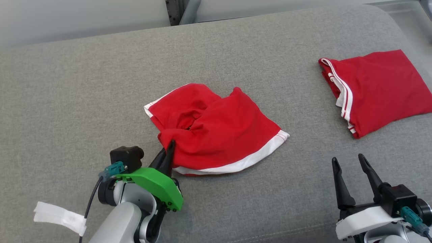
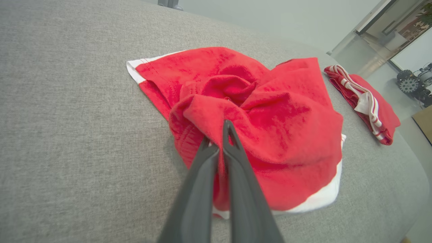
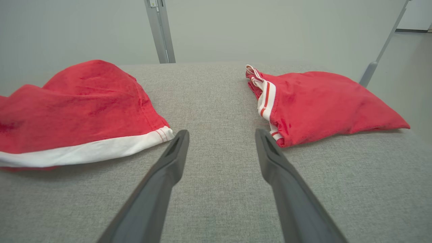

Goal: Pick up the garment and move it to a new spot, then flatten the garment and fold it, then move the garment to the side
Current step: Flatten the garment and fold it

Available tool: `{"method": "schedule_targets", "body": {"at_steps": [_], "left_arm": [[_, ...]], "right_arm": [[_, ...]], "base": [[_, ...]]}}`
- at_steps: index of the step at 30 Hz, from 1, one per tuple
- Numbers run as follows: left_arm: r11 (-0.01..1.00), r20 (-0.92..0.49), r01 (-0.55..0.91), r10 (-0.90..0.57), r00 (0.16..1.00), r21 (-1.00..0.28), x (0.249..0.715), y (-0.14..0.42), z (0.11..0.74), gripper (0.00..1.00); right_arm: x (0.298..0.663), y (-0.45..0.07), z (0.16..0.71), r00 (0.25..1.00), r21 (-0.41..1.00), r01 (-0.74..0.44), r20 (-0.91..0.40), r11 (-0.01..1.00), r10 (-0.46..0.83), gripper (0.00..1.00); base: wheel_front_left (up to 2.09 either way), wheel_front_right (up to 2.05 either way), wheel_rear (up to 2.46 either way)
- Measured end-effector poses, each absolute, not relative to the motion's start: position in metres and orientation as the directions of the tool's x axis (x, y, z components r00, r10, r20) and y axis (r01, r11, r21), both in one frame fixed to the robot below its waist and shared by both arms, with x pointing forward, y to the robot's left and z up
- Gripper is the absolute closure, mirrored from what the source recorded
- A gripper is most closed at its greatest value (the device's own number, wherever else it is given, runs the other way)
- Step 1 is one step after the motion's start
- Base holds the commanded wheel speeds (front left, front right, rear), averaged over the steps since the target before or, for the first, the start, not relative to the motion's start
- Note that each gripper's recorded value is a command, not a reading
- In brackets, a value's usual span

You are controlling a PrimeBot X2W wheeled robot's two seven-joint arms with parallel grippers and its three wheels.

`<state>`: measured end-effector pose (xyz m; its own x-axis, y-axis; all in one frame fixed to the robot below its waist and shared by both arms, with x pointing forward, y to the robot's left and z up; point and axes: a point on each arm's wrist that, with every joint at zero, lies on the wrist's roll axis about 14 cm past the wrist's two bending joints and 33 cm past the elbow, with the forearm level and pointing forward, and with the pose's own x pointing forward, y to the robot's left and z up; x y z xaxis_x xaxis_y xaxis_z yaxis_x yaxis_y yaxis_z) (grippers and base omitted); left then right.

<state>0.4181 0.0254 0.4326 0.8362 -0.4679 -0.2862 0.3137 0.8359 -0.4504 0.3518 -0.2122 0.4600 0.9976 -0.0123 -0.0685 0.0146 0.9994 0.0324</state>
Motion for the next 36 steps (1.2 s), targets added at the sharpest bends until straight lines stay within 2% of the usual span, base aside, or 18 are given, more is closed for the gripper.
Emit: {"method": "schedule_targets", "body": {"at_steps": [8, 12, 15, 22, 23, 25, 26, 27, 31, 36], "left_arm": [[0.832, -0.234, 0.393, -0.504, 0.832, -0.392, 0.386, 0.023, 0.476, 1.00], [0.808, -0.268, 0.436, -0.555, 0.787, -0.396, 0.356, 0.012, 0.484, 1.00], [0.810, -0.348, 0.435, -0.568, 0.746, -0.393, 0.346, 0.008, 0.468, 1.00], [0.825, -0.432, 0.415, -0.557, 0.709, -0.382, 0.387, -0.012, 0.440, 1.00], [0.832, -0.448, 0.410, -0.549, 0.706, -0.373, 0.393, -0.014, 0.433, 0.93], [0.840, -0.455, 0.396, -0.536, 0.711, -0.370, 0.406, -0.020, 0.426, 0.59], [0.835, -0.457, 0.390, -0.542, 0.706, -0.387, 0.409, -0.024, 0.423, 0.25], [0.837, -0.469, 0.392, -0.540, 0.699, -0.381, 0.410, -0.026, 0.416, 0.00], [0.854, -0.512, 0.382, -0.518, 0.685, -0.354, 0.412, -0.025, 0.390, 0.00], [0.835, -0.459, 0.386, -0.541, 0.705, -0.391, 0.412, -0.030, 0.391, 0.00]], "right_arm": [[0.353, -0.201, 0.455, 0.996, 0.046, -0.013, -0.083, 0.999, 0.017, 0.00], [0.357, -0.194, 0.453, 0.996, 0.048, -0.037, -0.085, 0.998, 0.041, 0.00], [0.360, -0.191, 0.453, 0.995, 0.046, -0.053, -0.085, 0.998, 0.057, 0.00], [0.370, -0.180, 0.450, 0.992, 0.050, -0.088, -0.089, 0.995, 0.092, 0.00], [0.371, -0.179, 0.450, 0.991, 0.051, -0.091, -0.089, 0.995, 0.096, 0.00], [0.372, -0.178, 0.450, 0.991, 0.051, -0.094, -0.088, 0.994, 0.098, 0.00], [0.371, -0.179, 0.450, 0.991, 0.051, -0.090, -0.090, 0.995, 0.094, 0.00], [0.370, -0.180, 0.449, 0.992, 0.052, -0.085, -0.093, 0.995, 0.090, 0.00], [0.365, -0.189, 0.447, 0.993, 0.050, -0.055, -0.104, 0.997, 0.060, 0.00], [0.358, -0.200, 0.444, 0.993, 0.045, -0.020, -0.116, 0.999, 0.025, 0.00]], "base": [[0.00, 0.00, 0.00], [0.00, 0.00, 0.00], [0.00, 0.00, 0.00], [0.00, 0.00, 0.00], [0.00, 0.00, 0.00], [0.00, 0.00, 0.00], [0.00, 0.00, 0.00], [0.00, 0.00, 0.00], [0.00, 0.00, 0.00], [0.00, 0.00, 0.00]]}}
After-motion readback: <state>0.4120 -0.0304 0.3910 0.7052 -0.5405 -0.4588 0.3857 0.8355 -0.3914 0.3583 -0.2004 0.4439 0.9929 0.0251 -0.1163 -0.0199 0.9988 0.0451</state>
